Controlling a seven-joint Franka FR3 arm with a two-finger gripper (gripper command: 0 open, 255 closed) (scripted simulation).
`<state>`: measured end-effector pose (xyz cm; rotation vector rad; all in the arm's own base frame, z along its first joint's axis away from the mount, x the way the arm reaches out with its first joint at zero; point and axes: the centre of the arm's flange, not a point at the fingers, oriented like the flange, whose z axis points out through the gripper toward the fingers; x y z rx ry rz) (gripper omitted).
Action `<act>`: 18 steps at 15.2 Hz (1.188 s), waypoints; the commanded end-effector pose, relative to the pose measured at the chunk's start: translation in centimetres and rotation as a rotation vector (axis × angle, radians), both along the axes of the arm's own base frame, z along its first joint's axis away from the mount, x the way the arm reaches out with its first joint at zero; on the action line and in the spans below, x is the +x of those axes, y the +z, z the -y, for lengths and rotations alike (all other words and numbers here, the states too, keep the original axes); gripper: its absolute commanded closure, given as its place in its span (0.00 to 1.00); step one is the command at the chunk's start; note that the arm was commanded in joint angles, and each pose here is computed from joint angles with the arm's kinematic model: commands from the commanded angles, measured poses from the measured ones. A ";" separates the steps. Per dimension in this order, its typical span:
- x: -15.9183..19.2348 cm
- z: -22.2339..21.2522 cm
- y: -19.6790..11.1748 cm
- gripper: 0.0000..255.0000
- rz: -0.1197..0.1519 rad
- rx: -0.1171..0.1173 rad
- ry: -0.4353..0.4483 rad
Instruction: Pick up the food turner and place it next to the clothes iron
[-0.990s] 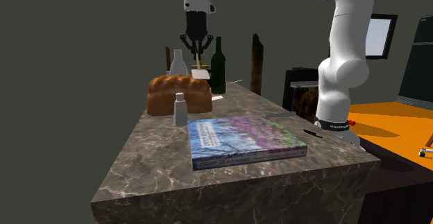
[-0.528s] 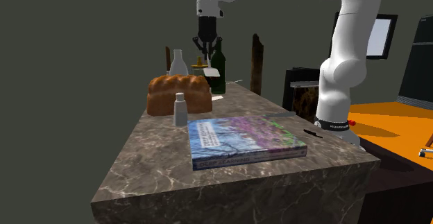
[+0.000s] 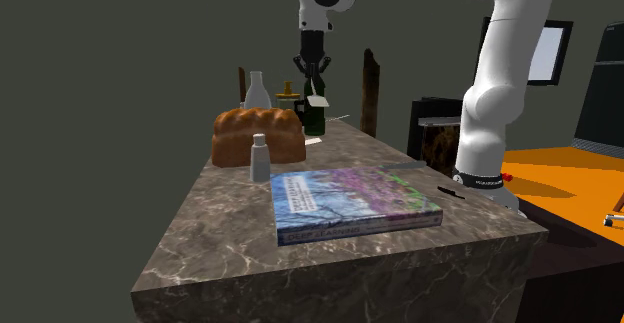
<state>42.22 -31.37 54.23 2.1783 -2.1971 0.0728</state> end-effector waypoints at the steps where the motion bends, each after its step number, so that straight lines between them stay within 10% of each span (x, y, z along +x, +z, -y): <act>1: -1.4 2.0 0.2 1.00 0.000 0.000 0.002; 18: -14.0 20.7 0.2 1.00 0.000 0.000 0.002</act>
